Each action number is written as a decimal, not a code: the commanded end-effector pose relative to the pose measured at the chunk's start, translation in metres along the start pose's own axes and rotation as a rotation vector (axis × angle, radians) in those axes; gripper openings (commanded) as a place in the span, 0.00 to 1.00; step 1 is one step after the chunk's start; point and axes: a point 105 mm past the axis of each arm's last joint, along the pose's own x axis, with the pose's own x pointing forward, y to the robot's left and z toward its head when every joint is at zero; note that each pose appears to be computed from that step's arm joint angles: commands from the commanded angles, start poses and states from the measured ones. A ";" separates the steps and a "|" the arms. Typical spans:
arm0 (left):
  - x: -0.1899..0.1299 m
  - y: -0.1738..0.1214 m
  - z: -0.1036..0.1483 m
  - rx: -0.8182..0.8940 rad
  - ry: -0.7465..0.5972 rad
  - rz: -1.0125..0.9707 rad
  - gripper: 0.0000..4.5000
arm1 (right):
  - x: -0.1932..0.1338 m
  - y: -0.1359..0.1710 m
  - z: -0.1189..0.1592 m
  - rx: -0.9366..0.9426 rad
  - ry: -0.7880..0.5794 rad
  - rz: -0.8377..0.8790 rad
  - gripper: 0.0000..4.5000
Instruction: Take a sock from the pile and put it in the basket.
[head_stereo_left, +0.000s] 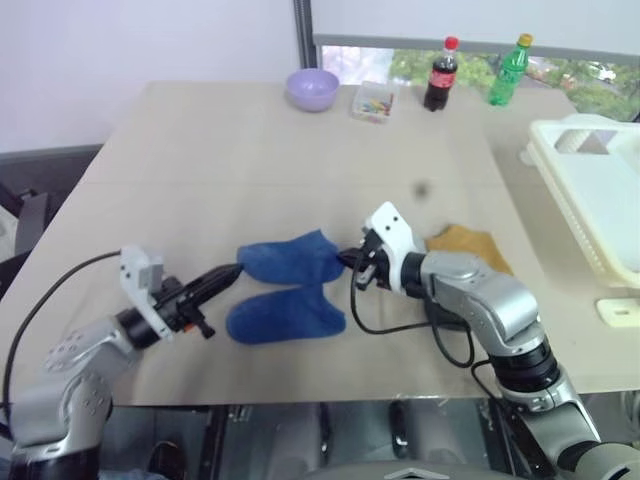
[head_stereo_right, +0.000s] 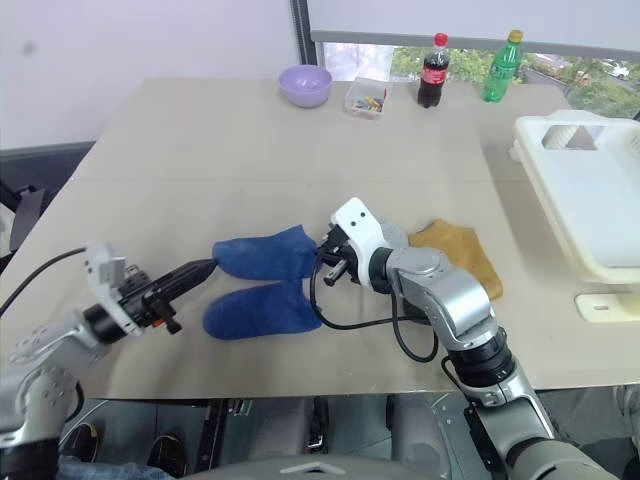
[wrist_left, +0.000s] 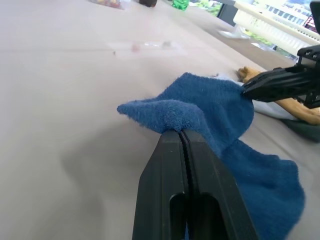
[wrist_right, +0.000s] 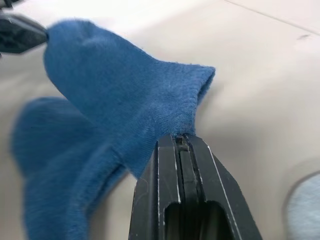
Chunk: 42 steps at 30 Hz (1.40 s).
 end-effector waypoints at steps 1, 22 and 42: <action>-0.013 -0.012 0.012 0.022 -0.040 0.012 0.01 | -0.012 0.020 0.008 0.017 -0.029 0.088 0.00; -0.033 -0.020 -0.008 -0.002 0.014 0.043 0.01 | -0.029 0.059 -0.018 0.249 0.023 0.284 0.00; -0.025 -0.012 -0.065 0.059 0.197 0.100 0.01 | -0.021 0.049 -0.060 0.297 0.150 0.213 0.00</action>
